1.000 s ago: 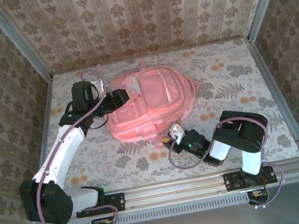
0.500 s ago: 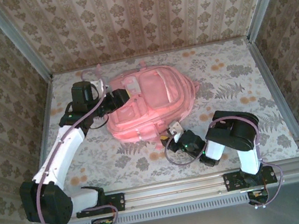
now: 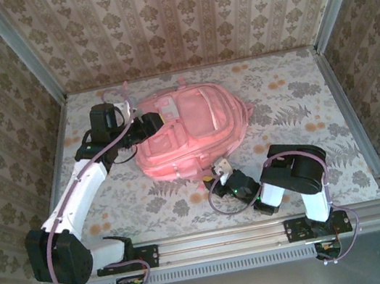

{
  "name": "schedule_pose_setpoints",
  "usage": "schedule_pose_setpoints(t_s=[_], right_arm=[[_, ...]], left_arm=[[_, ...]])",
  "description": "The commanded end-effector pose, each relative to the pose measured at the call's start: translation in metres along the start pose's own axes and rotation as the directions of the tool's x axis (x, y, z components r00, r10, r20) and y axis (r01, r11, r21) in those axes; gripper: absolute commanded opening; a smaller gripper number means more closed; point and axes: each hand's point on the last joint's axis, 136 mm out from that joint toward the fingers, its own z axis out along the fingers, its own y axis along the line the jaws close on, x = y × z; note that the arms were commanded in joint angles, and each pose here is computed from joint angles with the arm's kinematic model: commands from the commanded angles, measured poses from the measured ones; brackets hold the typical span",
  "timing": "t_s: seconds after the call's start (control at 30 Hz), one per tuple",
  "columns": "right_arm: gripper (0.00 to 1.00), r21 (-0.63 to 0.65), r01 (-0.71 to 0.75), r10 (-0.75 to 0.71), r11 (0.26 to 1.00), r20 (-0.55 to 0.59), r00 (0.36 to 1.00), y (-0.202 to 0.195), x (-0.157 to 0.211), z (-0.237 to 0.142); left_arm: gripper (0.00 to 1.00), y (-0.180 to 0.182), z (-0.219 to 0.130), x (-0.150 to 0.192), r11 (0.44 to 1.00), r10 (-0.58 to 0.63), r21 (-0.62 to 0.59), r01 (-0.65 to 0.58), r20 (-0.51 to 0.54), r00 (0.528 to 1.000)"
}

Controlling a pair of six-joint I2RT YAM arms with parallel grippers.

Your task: Pack the student bag

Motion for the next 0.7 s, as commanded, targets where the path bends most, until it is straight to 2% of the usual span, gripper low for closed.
schedule_pose_setpoints(t_s=[0.0, 0.23, 0.5, 0.57, 0.67], right_arm=[[0.49, 0.044, -0.034, 0.034, 0.998, 0.009, 0.999, -0.006, 0.003, 0.005], [0.5, 0.05, -0.059, 0.059, 0.997, -0.004, 0.998, -0.01, 0.007, 0.016], [0.49, 0.008, -0.04, 0.04, 0.999, 0.021, 0.999, -0.005, -0.007, 0.029], [0.47, -0.008, -0.039, 0.04, 0.999, 0.021, 0.999, -0.003, -0.008, 0.03], [0.38, -0.038, -0.031, 0.032, 0.999, 0.016, 0.999, 0.002, -0.008, 0.031]], left_arm=[[0.56, -0.005, -0.003, -0.002, 1.0, 0.005, 0.026, -0.005, 0.013, 1.0], [0.56, -0.004, -0.003, -0.001, 1.0, 0.004, 0.026, -0.004, 0.012, 1.0], [0.56, -0.003, -0.001, -0.002, 1.0, 0.0, 0.024, 0.0, 0.011, 1.0], [0.56, -0.001, -0.001, -0.002, 1.0, -0.003, 0.022, 0.003, 0.01, 1.0], [0.56, -0.005, 0.0, 0.001, 0.999, -0.005, 0.045, 0.005, -0.008, 1.0]])
